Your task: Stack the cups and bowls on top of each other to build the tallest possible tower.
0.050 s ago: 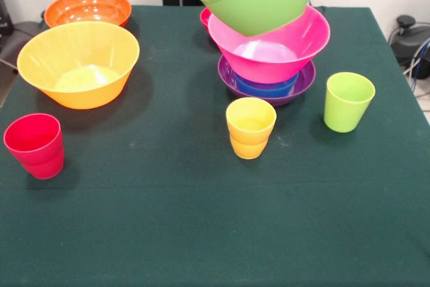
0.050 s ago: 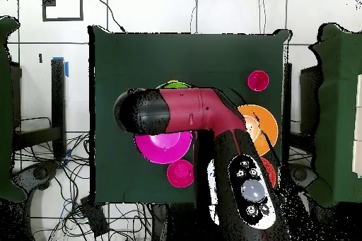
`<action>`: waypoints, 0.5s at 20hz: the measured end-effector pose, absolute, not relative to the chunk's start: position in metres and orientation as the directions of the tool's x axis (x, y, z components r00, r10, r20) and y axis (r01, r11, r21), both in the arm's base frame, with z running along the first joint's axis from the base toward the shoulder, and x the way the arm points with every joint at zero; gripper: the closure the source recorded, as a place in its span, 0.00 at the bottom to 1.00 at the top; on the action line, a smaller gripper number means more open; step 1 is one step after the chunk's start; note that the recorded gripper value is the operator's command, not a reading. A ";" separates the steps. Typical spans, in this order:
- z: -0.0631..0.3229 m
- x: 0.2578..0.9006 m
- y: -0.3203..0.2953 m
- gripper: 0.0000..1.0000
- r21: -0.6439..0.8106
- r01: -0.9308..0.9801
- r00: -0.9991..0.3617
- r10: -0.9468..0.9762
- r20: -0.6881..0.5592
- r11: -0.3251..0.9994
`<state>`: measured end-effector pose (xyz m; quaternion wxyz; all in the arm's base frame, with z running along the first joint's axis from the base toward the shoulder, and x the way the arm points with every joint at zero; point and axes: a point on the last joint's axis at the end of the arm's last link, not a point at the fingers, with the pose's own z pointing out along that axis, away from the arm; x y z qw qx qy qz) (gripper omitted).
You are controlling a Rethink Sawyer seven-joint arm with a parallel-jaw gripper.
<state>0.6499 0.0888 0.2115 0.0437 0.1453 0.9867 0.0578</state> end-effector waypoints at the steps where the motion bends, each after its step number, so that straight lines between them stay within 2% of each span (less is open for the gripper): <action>1: 0.211 0.650 0.089 1.00 0.126 0.281 -0.954 0.292 -0.071 0.951; 10: 0.208 0.647 0.096 1.00 0.126 0.277 -0.954 0.288 -0.087 0.953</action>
